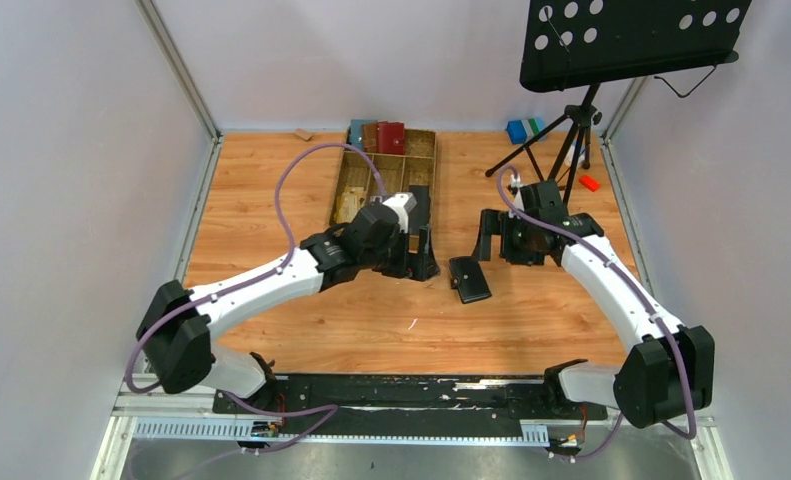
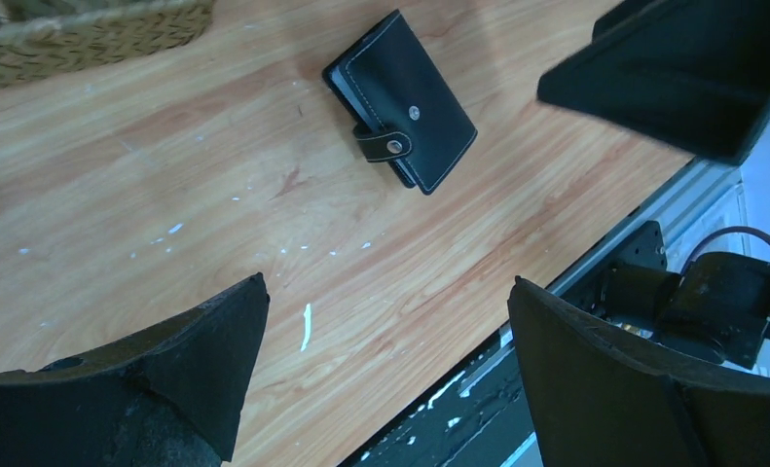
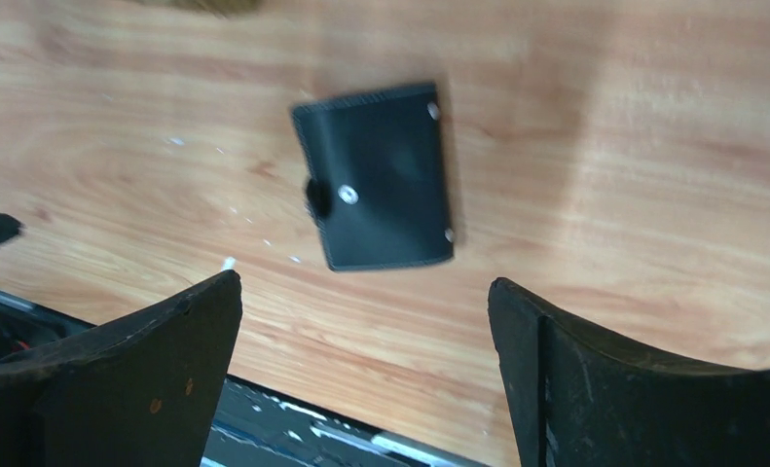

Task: Take the credit cards out of the card holder
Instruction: Place the card holder at the center of the board, then open the card holder at the center of the board.

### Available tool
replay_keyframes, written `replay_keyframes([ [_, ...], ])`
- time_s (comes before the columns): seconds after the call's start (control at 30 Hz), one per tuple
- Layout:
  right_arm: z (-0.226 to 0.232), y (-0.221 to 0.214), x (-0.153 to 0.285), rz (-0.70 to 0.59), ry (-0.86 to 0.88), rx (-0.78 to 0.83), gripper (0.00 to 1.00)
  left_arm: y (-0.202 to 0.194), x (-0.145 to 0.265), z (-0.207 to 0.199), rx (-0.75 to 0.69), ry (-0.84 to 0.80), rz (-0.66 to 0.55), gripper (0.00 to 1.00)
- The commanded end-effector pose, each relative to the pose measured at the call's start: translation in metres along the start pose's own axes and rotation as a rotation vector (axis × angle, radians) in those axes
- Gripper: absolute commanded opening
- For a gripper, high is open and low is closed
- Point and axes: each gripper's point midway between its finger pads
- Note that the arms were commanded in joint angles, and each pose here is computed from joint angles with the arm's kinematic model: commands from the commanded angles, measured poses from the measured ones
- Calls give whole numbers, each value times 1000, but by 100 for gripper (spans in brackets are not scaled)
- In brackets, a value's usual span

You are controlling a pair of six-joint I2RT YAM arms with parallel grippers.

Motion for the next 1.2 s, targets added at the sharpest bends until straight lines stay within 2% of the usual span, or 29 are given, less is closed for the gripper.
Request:
replay_keyframes([
  [0.0,-22,-42,-11,118,-55,37,96,1,-15,-14,44,-11,21,98],
  [0.23,-17,-51,-38,150,-2,-13,91,-5,-20,-12,95,-32,6,98],
  [0.5,-34,-74,-74,308,-55,-26,87,-4,-1,-10,117,-46,-48,98],
  [0.63,-37,-76,-82,308,-82,-50,83,-14,17,2,134,-36,-73,98],
  [0.97,-35,-85,-94,324,-160,20,81,-28,42,16,177,-34,-107,98],
  [1.1,-34,-89,-99,340,-161,42,75,-27,42,21,186,-16,-126,98],
  [1.17,-35,-92,-100,354,-167,53,67,-27,40,20,189,-20,-123,98],
])
Point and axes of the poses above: each gripper's point midway between its finger pads, its own x axis back along the fingers, its own z axis along the line the jaws close on, y = z × x, and after that the axes turned 2 degrees about x, right-handed
